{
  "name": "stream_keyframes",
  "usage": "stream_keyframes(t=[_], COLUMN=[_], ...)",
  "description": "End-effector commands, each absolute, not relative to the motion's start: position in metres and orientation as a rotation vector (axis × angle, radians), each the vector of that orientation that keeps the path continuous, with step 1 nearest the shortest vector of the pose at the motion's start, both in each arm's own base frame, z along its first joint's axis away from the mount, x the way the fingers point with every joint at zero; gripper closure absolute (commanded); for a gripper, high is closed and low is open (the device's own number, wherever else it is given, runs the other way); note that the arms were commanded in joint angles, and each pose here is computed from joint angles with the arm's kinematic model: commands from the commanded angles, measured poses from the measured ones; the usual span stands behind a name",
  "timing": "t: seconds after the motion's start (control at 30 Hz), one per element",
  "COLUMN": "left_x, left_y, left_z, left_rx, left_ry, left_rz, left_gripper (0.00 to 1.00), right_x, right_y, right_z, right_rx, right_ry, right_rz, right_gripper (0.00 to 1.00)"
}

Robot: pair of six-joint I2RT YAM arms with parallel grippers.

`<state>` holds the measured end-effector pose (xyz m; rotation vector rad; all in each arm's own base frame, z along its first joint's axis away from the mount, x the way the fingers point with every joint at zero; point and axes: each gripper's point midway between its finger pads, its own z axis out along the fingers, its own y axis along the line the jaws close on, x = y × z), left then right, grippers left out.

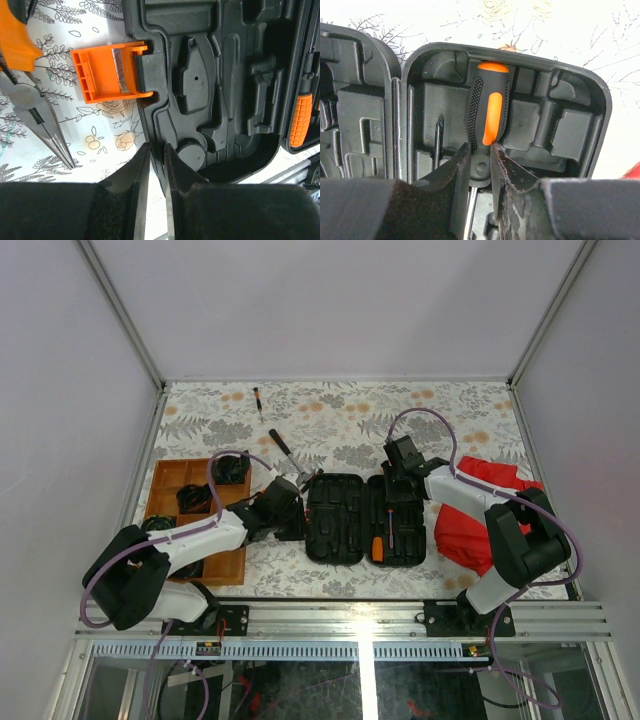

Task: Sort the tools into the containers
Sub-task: Place the screwdriver in the storage box, then adjust the screwdriver in the storage box.

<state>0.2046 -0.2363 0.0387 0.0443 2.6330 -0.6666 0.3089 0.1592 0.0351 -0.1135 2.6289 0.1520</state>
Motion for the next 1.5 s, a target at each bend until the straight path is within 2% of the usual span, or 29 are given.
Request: stream_keyframes(t=[0.0, 0.07, 0.23, 0.47, 0.7, 1.0, 1.33, 1.47], left_x=[0.209, 0.21, 0.212, 0.217, 0.221, 0.218, 0.197, 0.192], left_y=[-0.218, -0.216, -0.213, -0.214, -0.215, -0.222, -0.304, -0.345], left_z=[0.041, 0.043, 0.051, 0.073, 0.099, 0.138, 0.163, 0.153], left_rx=[0.014, 0.003, -0.023, -0.025, -0.026, -0.02, 0.003, 0.047], left_ry=[2.638, 2.634, 2.608, 2.542, 2.477, 2.395, 2.368, 2.397], left_rz=[-0.534, -0.517, -0.515, -0.551, -0.585, -0.569, -0.675, -0.686], left_gripper=[0.87, 0.83, 0.62, 0.54, 0.5, 0.48, 0.5, 0.52], right_x=[0.307, 0.305, 0.301, 0.3, 0.299, 0.296, 0.279, 0.271], right_y=[0.14, 0.139, 0.144, 0.155, 0.178, 0.166, 0.133, 0.118], right_z=[0.03, 0.028, 0.034, 0.052, 0.086, 0.116, 0.11, 0.112], right_rx=[-0.094, -0.082, -0.063, -0.068, -0.126, -0.061, 0.026, 0.053], right_ry=[2.64, 2.653, 2.644, 2.611, 2.486, 2.36, 2.418, 2.415], right_rz=[0.032, 0.025, 0.078, 0.181, 0.399, 0.398, 0.263, 0.246], right_gripper=[0.72, 0.71, 0.64, 0.59, 0.57, 0.54, 0.54, 0.54])
